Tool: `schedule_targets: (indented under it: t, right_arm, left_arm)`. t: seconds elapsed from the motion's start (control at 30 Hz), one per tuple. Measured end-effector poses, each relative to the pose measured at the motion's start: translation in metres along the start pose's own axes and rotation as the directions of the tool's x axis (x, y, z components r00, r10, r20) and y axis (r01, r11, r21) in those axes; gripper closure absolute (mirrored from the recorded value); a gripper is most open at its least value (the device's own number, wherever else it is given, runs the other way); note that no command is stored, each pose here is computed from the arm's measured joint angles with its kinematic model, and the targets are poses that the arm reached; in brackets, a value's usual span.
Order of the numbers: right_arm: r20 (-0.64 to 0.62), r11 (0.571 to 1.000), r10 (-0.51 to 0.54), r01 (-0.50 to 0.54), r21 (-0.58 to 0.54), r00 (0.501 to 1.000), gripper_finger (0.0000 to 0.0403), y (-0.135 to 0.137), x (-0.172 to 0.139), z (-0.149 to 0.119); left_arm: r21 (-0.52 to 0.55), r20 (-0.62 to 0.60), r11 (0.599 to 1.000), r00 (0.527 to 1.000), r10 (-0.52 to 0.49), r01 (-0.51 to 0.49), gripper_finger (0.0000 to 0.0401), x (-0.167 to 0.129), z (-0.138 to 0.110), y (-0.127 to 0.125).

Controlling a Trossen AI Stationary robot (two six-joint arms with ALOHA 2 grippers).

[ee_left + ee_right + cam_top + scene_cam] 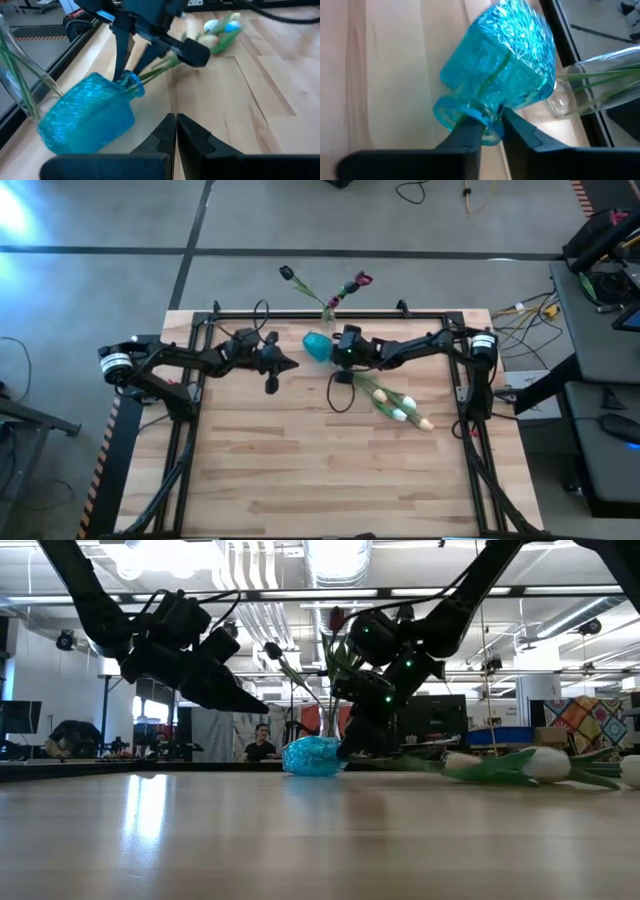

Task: Sort flowers into vase by color
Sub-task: Adjust the blue vase

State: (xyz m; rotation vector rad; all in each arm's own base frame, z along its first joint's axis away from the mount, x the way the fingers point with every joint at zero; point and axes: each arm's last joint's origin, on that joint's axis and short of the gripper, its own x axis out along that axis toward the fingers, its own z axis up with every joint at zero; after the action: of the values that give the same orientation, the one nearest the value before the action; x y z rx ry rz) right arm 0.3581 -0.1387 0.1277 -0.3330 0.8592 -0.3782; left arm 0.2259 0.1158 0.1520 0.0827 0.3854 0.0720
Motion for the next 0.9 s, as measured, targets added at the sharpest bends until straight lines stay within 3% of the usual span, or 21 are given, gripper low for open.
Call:
schedule_targets:
  t: [0.07, 0.17, 0.3, 0.53, 0.9]
  right_arm:
    - [-0.013, 1.0, 0.003, -0.003, 0.017, 1.0, 0.0372, -0.003, -0.002, 0.004]
    - [-0.056, 0.999, 0.036, -0.034, 0.04, 0.998, 0.0372, -0.009, -0.008, 0.011]
    - [-0.11, 0.98, 0.157, -0.141, 0.137, 0.982, 0.0372, -0.023, -0.018, 0.025]
    - [-0.195, 0.919, 0.32, -0.253, 0.301, 0.927, 0.0372, -0.044, -0.037, 0.046]
    - [-0.258, 0.805, 0.483, -0.308, 0.508, 0.837, 0.0374, -0.064, -0.059, 0.056]
  left_arm:
    - [-0.005, 0.001, 1.0, 1.0, 0.002, -0.002, 0.0401, -0.001, -0.002, -0.001]
    - [-0.011, 0.031, 1.0, 0.999, 0.012, -0.012, 0.0401, -0.003, -0.004, -0.001]
    - [-0.024, 0.061, 1.0, 0.998, 0.021, -0.019, 0.0401, -0.006, -0.007, -0.003]
    - [-0.044, 0.093, 0.999, 0.995, 0.026, -0.022, 0.0401, -0.01, -0.011, -0.006]
    - [-0.073, 0.106, 0.997, 0.994, 0.015, -0.008, 0.0401, -0.011, -0.012, -0.007]
